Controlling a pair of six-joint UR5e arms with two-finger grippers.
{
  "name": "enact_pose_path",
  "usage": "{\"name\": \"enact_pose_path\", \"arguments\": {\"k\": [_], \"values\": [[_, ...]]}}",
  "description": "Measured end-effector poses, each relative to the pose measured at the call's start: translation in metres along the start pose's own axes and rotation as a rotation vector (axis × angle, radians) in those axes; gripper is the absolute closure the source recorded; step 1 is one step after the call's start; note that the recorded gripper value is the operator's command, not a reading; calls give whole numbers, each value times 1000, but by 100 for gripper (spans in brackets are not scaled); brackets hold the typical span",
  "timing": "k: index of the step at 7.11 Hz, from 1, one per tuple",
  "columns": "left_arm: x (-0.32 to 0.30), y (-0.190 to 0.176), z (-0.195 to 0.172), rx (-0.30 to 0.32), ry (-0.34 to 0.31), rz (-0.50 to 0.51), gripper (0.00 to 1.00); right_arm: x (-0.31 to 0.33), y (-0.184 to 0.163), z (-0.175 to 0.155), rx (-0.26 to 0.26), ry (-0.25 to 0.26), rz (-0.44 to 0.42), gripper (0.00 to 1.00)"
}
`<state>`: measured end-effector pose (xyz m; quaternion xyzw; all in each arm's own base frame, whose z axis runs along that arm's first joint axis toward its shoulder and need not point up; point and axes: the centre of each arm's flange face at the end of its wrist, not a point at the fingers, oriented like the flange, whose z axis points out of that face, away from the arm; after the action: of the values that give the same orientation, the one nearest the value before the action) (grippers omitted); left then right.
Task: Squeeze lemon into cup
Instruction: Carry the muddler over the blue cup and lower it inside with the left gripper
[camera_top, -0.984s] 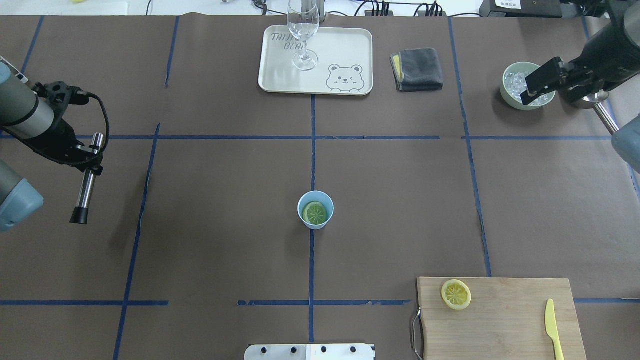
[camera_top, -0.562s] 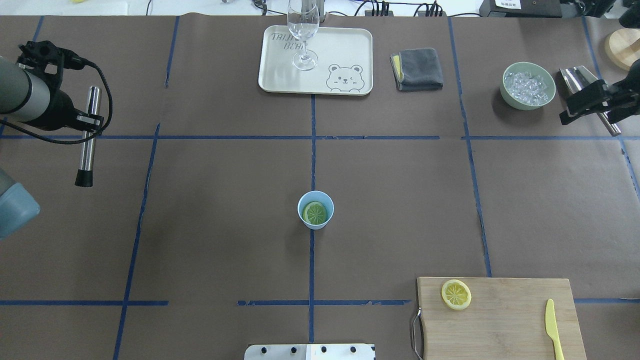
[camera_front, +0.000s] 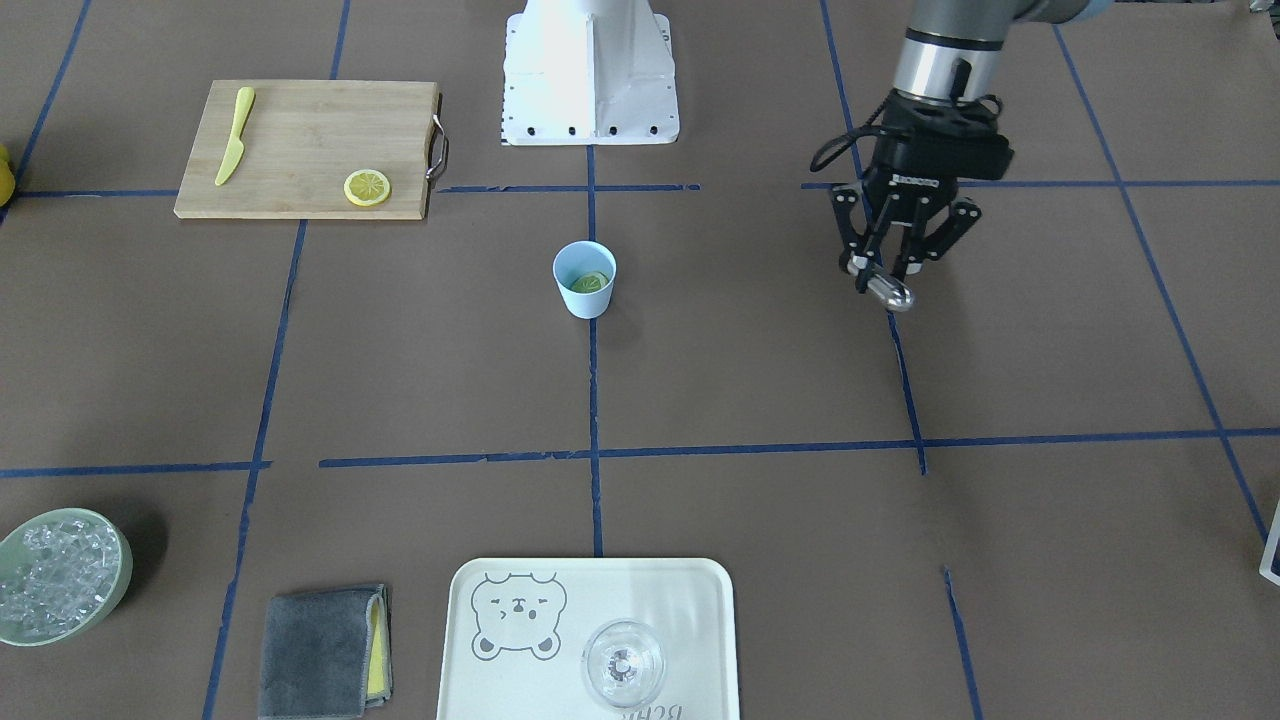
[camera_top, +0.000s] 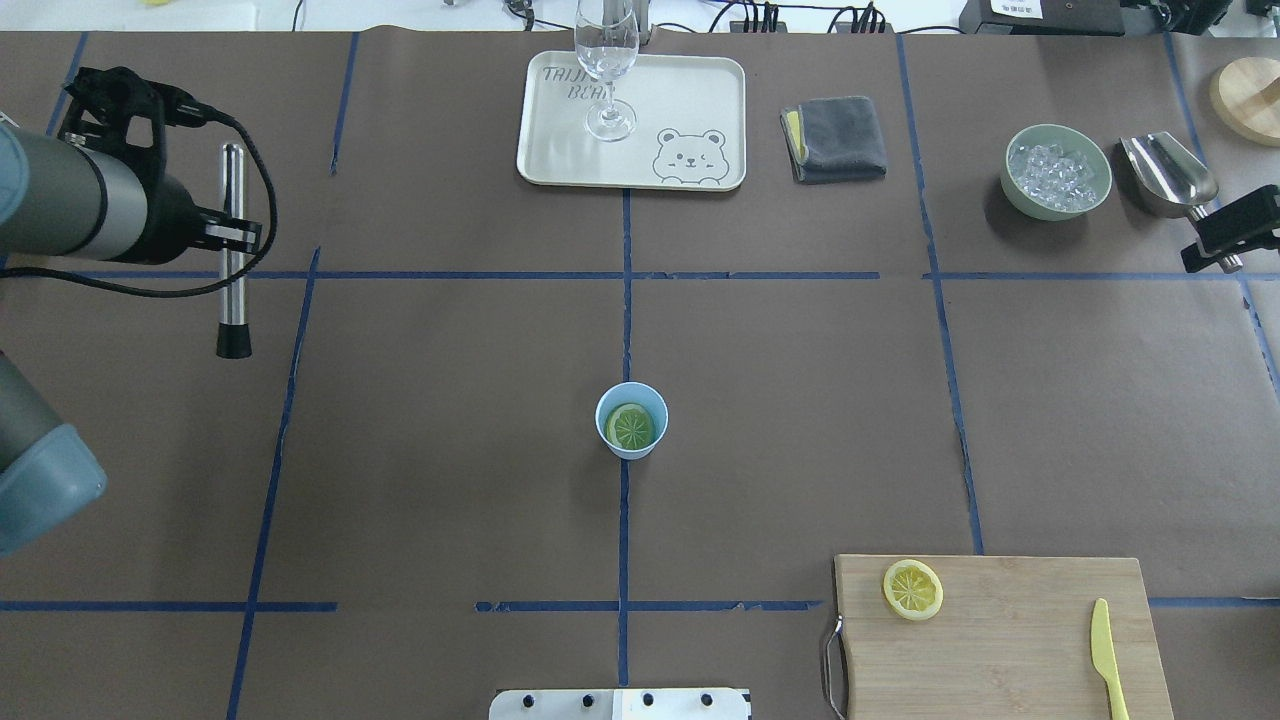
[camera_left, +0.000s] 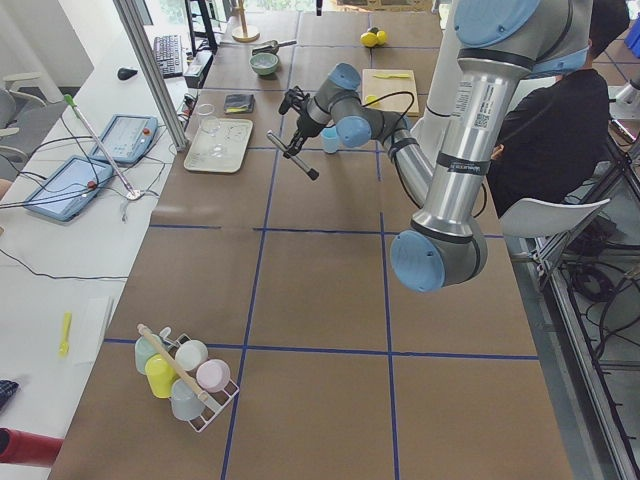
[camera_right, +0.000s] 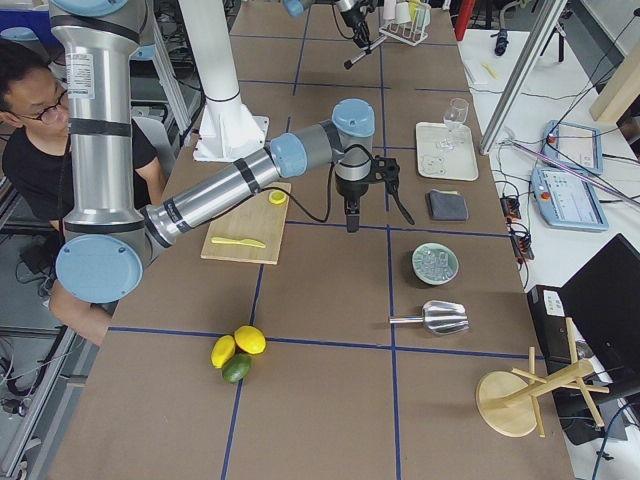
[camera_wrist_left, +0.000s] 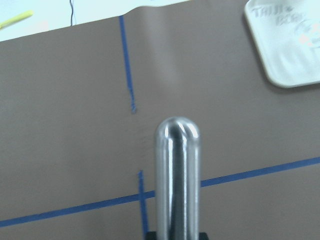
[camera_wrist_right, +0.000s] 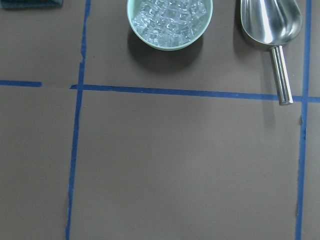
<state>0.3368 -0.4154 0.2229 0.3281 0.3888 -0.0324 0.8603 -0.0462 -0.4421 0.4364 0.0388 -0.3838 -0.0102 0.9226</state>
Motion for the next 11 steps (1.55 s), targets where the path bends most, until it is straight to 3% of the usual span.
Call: {"name": "enact_pose_path", "arguments": {"k": [3, 5, 8, 9, 11], "values": [[85, -9, -40, 249, 81, -76, 100, 52, 24, 0, -15, 20, 1, 0], [117, 9, -52, 369, 175, -121, 100, 67, 32, -1, -19, 25, 12, 0], [150, 47, -43, 440, 396, -137, 100, 73, 37, 0, -27, 19, 30, 0], [155, 56, -31, 443, 432, -103, 100, 74, 39, 1, -30, 17, 33, 0], [162, 80, 9, 432, 436, -72, 100, 75, 40, 1, -34, 14, 37, 0]]}}
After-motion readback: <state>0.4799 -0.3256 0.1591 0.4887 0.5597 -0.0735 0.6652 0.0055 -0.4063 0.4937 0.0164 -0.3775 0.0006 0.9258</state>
